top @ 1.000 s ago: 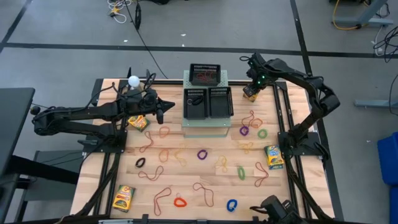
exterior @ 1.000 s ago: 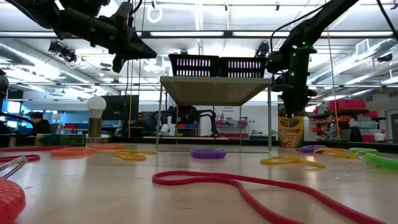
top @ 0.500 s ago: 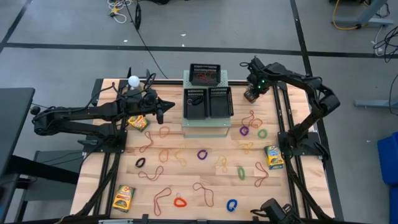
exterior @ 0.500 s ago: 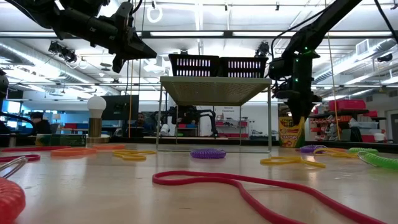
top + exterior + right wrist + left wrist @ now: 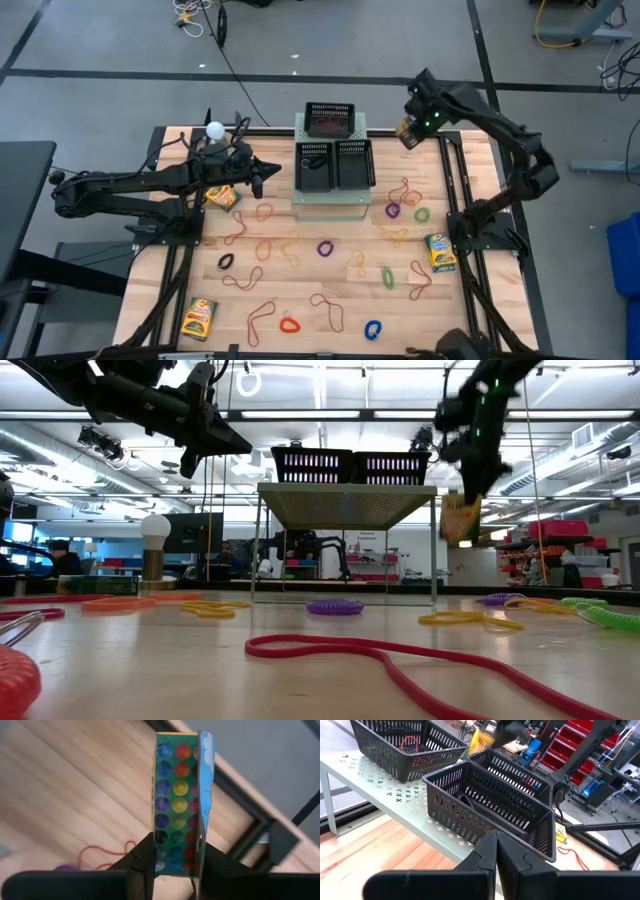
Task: Pick & Place Office Desk Supplies
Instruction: Put the yellow crayon box into the bottom right black bin
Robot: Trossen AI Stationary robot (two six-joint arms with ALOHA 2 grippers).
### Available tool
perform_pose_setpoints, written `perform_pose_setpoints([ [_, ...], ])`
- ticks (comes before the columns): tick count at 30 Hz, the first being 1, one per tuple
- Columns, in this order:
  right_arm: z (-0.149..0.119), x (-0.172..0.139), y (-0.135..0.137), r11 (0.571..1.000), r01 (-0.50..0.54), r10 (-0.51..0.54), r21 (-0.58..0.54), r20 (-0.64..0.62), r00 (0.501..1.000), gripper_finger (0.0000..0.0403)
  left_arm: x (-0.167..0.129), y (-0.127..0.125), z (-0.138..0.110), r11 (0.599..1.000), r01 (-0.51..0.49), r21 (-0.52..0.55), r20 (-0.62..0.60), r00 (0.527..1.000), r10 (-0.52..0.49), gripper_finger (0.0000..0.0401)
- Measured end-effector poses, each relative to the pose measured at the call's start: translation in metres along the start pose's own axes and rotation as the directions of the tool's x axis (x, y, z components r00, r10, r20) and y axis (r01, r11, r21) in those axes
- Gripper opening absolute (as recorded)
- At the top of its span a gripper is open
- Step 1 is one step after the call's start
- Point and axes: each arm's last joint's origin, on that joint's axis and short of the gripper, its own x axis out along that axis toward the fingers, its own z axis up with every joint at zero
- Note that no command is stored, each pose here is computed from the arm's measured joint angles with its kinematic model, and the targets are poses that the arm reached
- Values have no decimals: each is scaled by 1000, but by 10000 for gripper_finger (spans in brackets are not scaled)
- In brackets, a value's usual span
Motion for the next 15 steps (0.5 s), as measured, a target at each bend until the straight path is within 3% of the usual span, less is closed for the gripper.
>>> perform_pose_setpoints([
  [6, 10, -79, 21, 994, 75, -64, -84, 133, 989, 87, 0, 0, 0, 1000, 0, -4, 1, 1000, 0, 8],
  [11, 12, -132, 50, 978, 19, 47, -209, 309, 950, 92, 0, 0, 0, 1000, 0, -3, 1, 1000, 0, 8],
  [15, 16, -147, 79, 936, -12, 142, -352, 346, 927, 88, 0, 0, 0, 1000, 0, 3, 1, 1000, 0, 8],
])
